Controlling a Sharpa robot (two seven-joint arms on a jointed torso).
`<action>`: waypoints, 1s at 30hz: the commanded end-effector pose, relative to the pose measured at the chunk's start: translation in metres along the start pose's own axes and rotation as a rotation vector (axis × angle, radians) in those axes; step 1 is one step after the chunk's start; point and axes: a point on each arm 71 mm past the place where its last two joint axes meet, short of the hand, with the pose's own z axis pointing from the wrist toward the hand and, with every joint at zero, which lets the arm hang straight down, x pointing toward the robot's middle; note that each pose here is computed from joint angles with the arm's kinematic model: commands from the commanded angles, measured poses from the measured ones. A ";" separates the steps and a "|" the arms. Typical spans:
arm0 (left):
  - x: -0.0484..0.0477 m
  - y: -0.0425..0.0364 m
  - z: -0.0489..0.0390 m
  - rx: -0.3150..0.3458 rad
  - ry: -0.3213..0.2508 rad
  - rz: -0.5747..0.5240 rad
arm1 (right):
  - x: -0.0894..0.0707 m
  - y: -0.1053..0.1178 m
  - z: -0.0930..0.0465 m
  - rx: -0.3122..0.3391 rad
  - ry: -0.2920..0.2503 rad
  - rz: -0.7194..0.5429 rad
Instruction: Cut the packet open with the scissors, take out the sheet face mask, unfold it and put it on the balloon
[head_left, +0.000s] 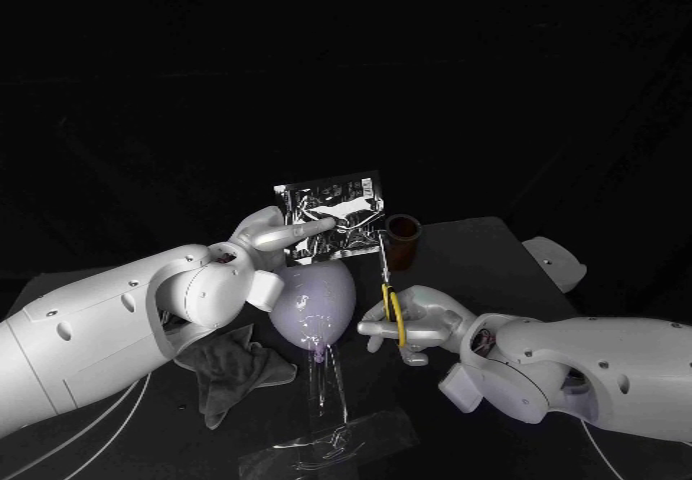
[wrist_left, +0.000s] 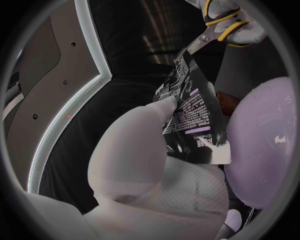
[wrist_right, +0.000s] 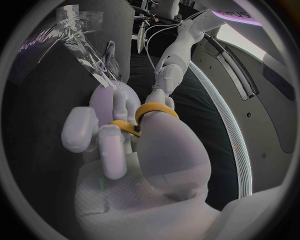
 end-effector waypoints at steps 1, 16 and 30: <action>0.0027 -0.0010 0.0000 0.008 0.028 0.007 | 0.000 0.003 0.000 -0.020 -0.009 -0.003; 0.0022 -0.0012 -0.0003 0.010 0.031 0.016 | -0.002 0.003 0.000 -0.026 -0.027 -0.005; 0.0009 -0.0022 -0.0005 0.025 0.028 0.045 | 0.001 0.008 -0.002 -0.035 -0.007 0.000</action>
